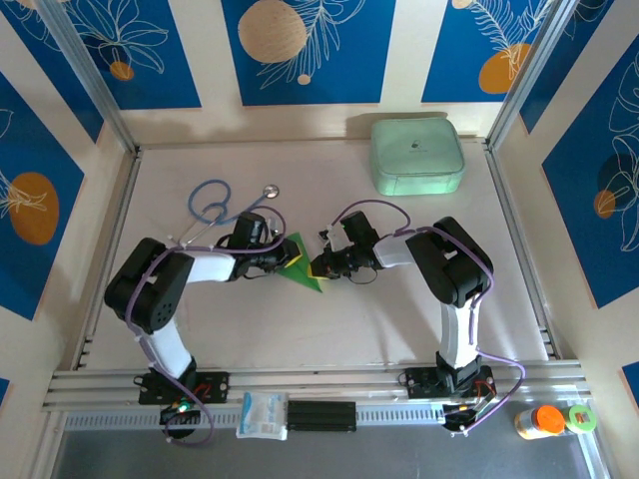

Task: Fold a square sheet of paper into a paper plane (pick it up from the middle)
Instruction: Fourth fold the wing at the center of the table.

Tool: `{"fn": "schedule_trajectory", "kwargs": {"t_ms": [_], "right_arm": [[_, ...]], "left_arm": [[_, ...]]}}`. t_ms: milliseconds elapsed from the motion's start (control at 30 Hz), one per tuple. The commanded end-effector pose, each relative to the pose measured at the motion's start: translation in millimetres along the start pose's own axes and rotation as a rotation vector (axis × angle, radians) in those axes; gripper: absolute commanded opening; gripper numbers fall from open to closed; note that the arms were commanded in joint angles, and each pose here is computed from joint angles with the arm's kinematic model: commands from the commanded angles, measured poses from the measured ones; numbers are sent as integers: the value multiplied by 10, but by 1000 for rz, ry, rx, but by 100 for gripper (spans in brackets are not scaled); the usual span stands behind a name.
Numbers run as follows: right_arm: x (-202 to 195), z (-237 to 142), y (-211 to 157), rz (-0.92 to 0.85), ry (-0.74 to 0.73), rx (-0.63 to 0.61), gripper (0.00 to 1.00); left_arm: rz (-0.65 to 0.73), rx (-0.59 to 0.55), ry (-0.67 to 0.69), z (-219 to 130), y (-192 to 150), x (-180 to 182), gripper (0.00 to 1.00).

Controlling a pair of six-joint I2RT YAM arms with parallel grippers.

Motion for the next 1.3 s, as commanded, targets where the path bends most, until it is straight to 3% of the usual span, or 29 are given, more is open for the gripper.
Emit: {"fn": "schedule_trajectory", "kwargs": {"t_ms": [0, 633, 1267], "right_arm": [[-181, 46, -126, 88, -64, 53, 7], [-134, 14, -105, 105, -62, 66, 15], [193, -308, -46, 123, -39, 54, 23]], "left_arm": [[-11, 21, -16, 42, 10, 53, 14], [-32, 36, 13, 140, 15, 185, 14], [-47, 40, 42, 153, -2, 259, 14]]}}
Point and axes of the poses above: each hand's point on the last joint's axis, 136 mm out from that joint toward the fingers, its own z axis out along the fingers, its own x axis along the line the jaws close on, y = z × x, the point moved 9 cm from there along -z, back along the fingers, and after that the axes turned 9 degrees about -z, right-handed, at the moved point
